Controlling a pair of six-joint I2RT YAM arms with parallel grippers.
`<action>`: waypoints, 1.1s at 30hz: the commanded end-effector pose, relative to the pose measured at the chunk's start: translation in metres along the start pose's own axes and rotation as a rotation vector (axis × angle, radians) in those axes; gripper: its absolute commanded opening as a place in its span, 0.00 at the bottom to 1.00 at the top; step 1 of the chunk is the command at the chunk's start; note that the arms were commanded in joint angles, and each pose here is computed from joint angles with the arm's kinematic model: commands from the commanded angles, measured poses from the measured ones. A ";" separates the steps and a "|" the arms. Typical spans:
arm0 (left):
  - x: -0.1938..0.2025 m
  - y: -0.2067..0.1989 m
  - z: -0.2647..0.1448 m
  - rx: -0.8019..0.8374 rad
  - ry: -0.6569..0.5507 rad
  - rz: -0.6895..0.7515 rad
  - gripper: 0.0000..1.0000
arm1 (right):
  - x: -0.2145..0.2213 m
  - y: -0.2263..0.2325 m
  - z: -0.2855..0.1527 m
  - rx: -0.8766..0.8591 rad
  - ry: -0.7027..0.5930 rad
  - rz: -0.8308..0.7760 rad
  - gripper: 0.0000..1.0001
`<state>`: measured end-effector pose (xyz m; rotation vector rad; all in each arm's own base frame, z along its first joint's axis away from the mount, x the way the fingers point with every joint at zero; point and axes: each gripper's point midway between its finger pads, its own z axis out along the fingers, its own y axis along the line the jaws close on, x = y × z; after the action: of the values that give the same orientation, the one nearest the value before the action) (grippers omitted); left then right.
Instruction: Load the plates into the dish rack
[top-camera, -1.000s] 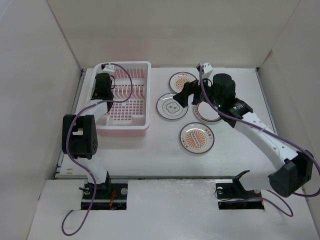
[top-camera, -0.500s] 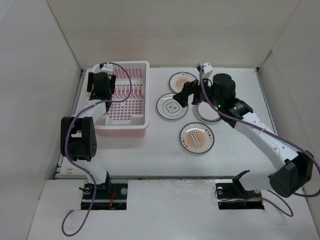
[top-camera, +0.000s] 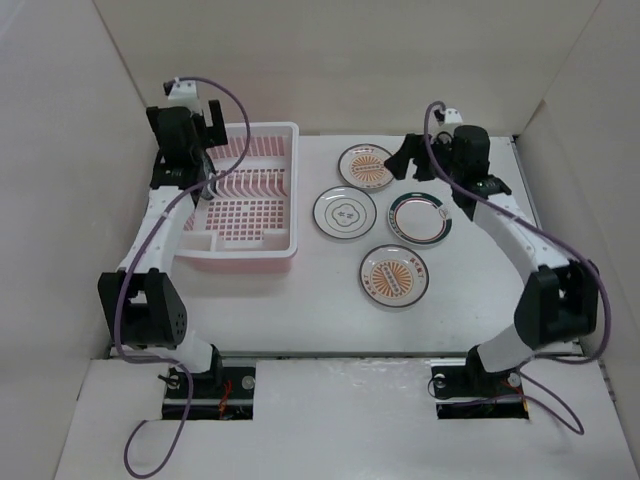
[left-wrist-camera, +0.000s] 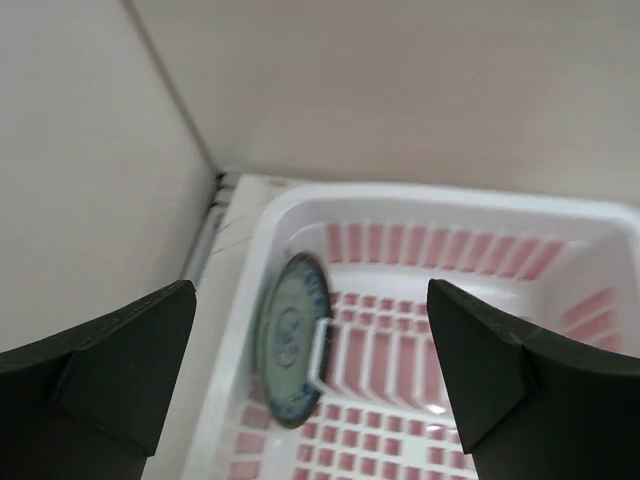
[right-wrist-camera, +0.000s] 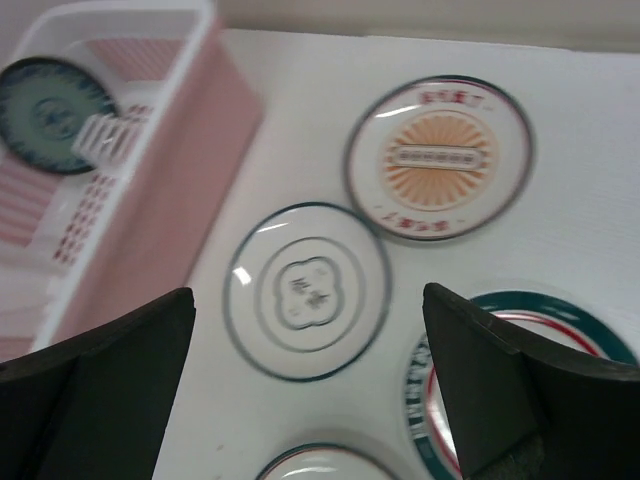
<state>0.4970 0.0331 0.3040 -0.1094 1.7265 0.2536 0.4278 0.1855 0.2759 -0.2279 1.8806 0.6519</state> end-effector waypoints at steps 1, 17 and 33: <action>-0.064 -0.030 -0.026 0.180 -0.032 -0.260 1.00 | -0.012 -0.063 0.023 0.001 -0.028 0.077 1.00; -0.117 -0.141 -0.192 0.769 -0.102 -0.513 1.00 | 0.045 -0.188 0.129 -0.034 0.184 0.287 0.95; -0.123 -0.145 -0.218 0.759 -0.117 -0.526 1.00 | 0.104 -0.191 0.174 0.007 0.346 0.456 0.76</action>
<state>0.3504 -0.1715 0.4206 0.0237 1.5837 -0.7545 0.6077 0.1163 0.0623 0.1199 2.3035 0.9120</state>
